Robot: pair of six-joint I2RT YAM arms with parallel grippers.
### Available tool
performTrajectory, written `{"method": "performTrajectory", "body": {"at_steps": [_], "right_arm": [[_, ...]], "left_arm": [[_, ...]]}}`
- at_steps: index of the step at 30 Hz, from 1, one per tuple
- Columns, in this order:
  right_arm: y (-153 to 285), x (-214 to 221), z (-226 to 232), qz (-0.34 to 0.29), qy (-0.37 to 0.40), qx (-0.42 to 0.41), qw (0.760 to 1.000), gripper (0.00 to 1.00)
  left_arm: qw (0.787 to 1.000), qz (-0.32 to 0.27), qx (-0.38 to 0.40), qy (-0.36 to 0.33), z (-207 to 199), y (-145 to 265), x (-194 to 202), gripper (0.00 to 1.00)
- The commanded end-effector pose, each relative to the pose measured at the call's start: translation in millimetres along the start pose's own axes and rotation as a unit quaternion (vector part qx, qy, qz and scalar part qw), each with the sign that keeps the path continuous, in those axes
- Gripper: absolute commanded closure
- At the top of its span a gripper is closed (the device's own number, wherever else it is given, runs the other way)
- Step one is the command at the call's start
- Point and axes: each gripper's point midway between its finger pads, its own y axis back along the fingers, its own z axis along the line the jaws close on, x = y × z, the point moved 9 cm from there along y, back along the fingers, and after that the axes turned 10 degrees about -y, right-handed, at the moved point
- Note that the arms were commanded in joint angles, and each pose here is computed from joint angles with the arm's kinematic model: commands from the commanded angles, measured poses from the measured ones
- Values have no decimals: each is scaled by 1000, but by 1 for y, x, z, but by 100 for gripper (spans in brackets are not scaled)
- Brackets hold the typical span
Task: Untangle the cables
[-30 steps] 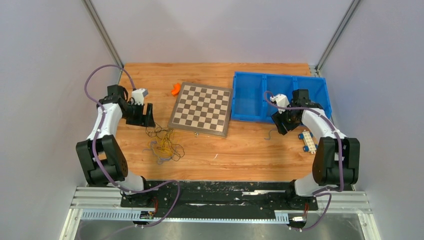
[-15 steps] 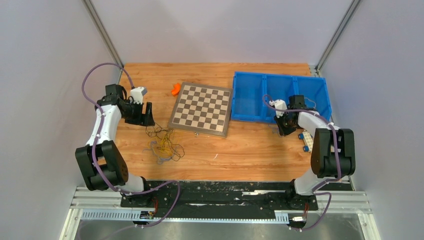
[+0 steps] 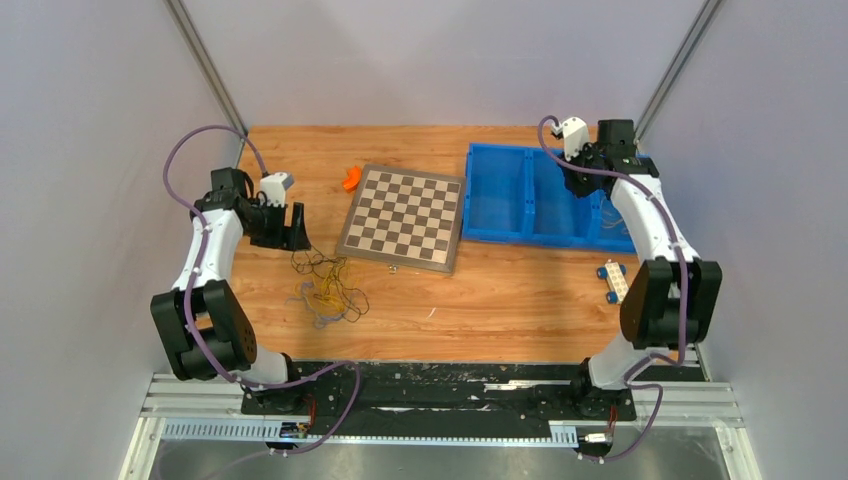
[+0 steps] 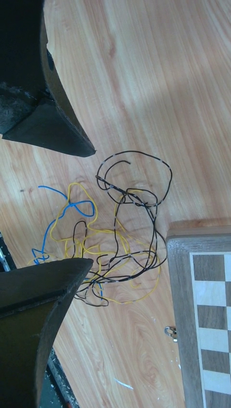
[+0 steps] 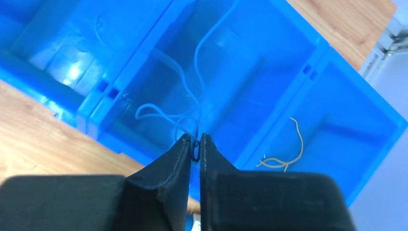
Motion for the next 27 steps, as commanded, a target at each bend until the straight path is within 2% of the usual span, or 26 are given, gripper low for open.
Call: {"method": "performTrajectory", "body": {"at_steps": [1, 2, 8, 13, 19, 21, 23, 25, 26, 27], "right_arm": [[-33, 7, -7, 66, -15, -13, 998, 73], [-33, 7, -8, 76, -17, -9, 997, 65], [-7, 2, -1, 55, -21, -16, 998, 45], [18, -13, 9, 21, -39, -47, 998, 39], [47, -26, 40, -41, -56, -153, 986, 31], [55, -29, 49, -53, -55, -174, 982, 29], [60, -31, 52, -62, -57, -186, 979, 27], [64, -35, 66, -70, -48, -215, 973, 23], [66, -36, 69, -74, -48, -226, 970, 21], [67, -36, 73, -78, -47, -239, 967, 19]], "left_arm": [[1000, 2, -15, -8, 6, -1, -3, 13], [1000, 3, -17, -11, 6, -1, -2, 13], [1000, 11, -20, -20, 6, -5, 6, 12], [1000, 16, 0, -24, 5, -14, 13, 13], [999, 19, 14, -37, 11, -27, 16, 24], [999, 20, 15, -40, 14, -33, 18, 29], [999, 22, 24, -38, 16, -38, 18, 40], [998, 22, 40, -37, 14, -41, 18, 55], [998, 14, 51, -37, 13, -40, 15, 69], [997, 15, 60, -37, 9, -37, 15, 78]]}}
